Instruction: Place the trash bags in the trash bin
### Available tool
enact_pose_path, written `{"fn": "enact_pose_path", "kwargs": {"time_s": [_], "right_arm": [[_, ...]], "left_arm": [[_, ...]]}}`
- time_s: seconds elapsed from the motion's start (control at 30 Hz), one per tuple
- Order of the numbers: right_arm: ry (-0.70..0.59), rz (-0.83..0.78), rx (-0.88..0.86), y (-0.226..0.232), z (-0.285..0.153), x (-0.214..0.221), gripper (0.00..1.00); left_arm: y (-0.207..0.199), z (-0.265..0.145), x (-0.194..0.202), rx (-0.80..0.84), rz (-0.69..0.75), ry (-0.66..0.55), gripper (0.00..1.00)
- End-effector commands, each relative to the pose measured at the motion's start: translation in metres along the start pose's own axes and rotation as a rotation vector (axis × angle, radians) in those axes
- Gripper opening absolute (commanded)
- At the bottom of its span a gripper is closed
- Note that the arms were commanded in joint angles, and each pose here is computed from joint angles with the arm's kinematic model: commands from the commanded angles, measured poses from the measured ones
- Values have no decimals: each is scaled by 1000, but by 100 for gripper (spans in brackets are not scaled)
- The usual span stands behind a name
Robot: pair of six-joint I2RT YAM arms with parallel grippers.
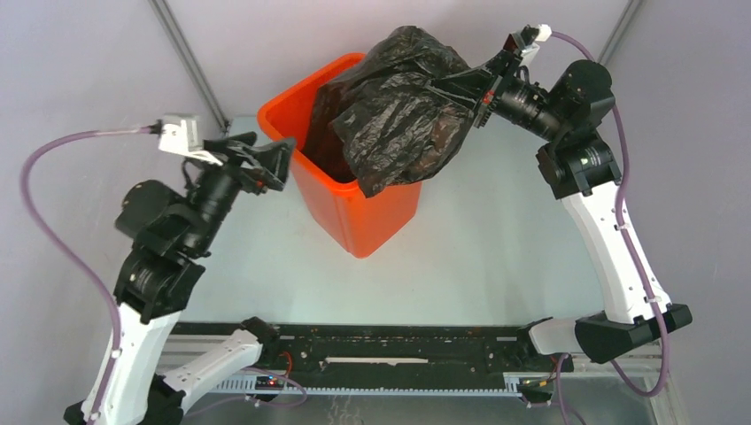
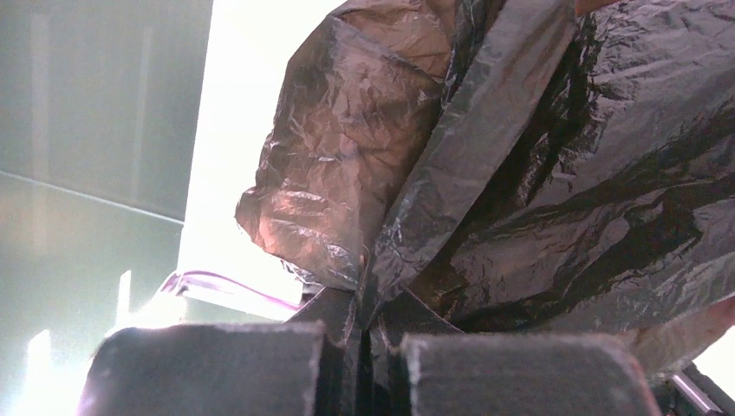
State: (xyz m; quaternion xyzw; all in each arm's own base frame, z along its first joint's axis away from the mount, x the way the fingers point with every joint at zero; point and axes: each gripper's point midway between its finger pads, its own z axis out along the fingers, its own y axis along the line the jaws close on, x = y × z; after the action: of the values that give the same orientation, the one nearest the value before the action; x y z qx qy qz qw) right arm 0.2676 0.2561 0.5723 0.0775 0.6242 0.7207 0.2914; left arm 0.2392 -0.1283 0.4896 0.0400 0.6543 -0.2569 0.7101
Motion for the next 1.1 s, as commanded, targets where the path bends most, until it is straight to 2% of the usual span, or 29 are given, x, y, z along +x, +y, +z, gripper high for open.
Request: {"fn": "enact_pose_path", "kwargs": {"time_s": [0.0,0.13,0.2,0.33,0.5,0.67,0.77,0.87,1.07], "right_arm": [[21,-48,7,9,-13,2,0],[63,-9,29,1,-10,8,0],[81,-1,39,-3,-6,15,0],[106,2,40,-3,0,29,0],[112,0,44,-2,-2,38,0],[107,0,46,-4,-6,41,0],[106,-2,46,-3,-7,42,0],[106,2,47,-5,-7,42,0],[105,3,42,-7,-8,43,0]], "left_arm": [[27,8,-8,-152,37,0,88],[70,19,-20,-420,-37,-37,89],[85,29,-18,-499,-70,-39,90],[114,50,0,-619,-147,41,90],[126,53,17,-659,-178,90,87],[125,45,67,-659,-256,219,85],[112,43,84,-596,-342,241,78],[94,47,89,-481,-404,231,62],[77,39,90,-406,-466,230,37]]}}
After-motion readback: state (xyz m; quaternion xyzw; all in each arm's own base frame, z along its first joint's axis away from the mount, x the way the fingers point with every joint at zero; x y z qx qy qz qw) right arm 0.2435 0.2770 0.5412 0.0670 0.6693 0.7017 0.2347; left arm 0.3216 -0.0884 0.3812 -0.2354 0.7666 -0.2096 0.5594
